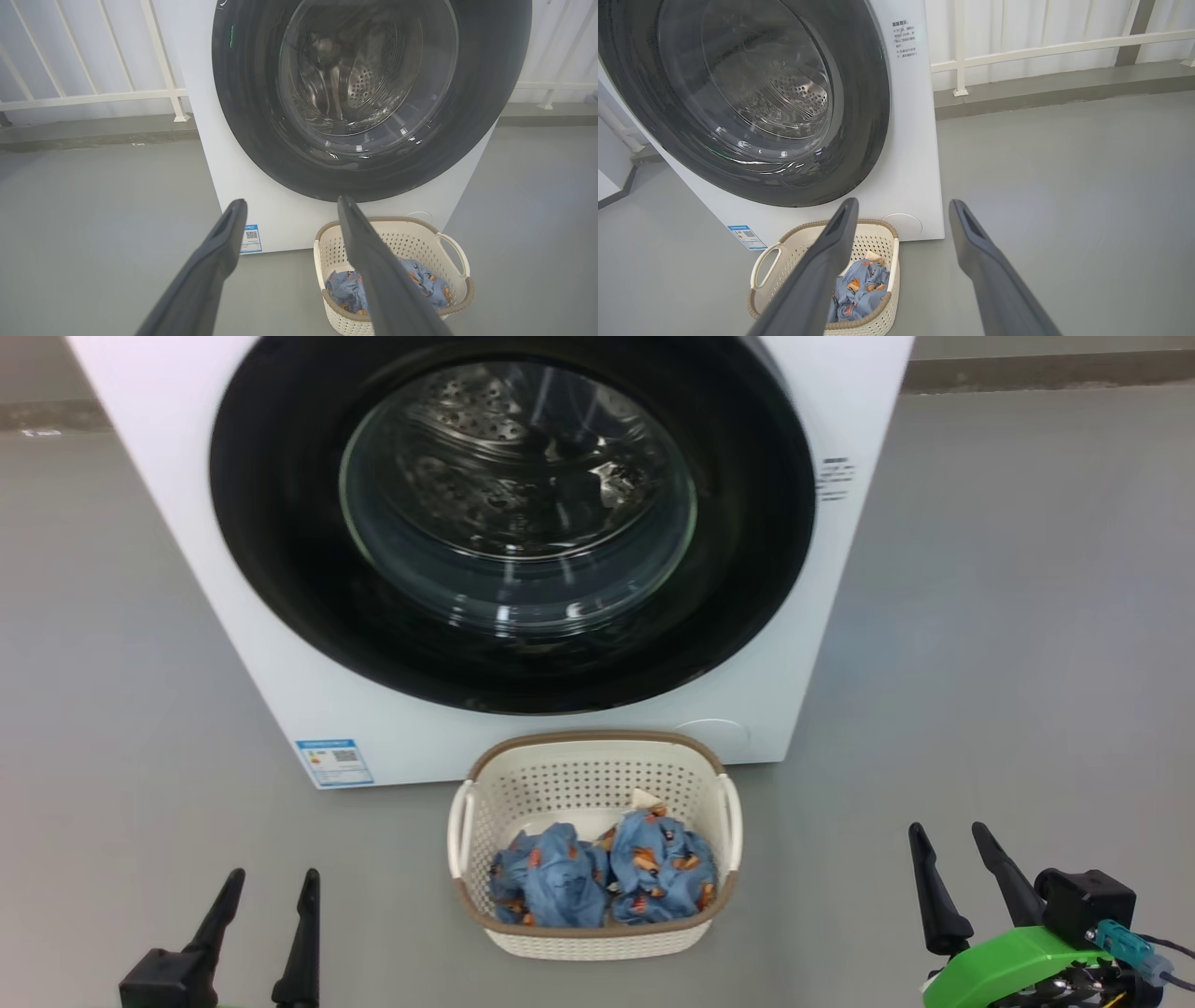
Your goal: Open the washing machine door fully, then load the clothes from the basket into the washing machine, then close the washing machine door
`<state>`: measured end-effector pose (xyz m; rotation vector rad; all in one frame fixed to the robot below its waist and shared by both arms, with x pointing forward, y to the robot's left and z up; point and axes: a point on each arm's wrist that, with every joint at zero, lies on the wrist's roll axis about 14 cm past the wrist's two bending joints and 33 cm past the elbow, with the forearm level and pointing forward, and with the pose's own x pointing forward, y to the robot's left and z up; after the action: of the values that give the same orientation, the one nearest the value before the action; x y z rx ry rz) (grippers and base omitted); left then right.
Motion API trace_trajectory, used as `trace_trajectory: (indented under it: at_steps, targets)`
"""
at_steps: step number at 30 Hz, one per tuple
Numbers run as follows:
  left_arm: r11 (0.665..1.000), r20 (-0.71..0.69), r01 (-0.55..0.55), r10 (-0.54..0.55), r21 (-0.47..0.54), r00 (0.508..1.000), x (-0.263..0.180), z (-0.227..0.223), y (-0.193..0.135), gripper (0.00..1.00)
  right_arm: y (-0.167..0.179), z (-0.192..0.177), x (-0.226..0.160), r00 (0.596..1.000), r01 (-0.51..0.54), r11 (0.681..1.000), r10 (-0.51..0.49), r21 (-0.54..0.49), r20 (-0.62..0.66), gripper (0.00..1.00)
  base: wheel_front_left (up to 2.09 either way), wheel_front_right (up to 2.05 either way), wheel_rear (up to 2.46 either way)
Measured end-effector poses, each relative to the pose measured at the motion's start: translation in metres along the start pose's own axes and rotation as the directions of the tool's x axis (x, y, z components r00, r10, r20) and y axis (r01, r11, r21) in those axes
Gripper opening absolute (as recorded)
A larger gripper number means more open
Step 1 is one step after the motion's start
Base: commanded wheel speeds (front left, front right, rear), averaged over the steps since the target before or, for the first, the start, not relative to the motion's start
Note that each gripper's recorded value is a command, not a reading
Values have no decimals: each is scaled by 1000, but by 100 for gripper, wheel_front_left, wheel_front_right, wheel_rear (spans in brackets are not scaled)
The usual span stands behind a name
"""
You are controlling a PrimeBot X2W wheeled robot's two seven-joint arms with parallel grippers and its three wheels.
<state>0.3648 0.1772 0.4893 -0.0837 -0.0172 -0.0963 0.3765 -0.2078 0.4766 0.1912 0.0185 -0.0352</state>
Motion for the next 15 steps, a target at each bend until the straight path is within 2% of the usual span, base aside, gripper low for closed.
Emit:
trace_trajectory:
  at_steps: [12, 15]
  targets:
    - [1000, 1, 5, -5, 2, 1000, 1, 0, -2, 100, -3, 0, 0, 1000, 9, 1000, -9, 1, 1, 100, 123, 123, -246]
    - [999, 24, 7, -6, -40, 1000, 3, 6, -5, 100, -4, 0, 0, 1000, 12, 1000, -12, 0, 1, 100, 118, 114, -233]
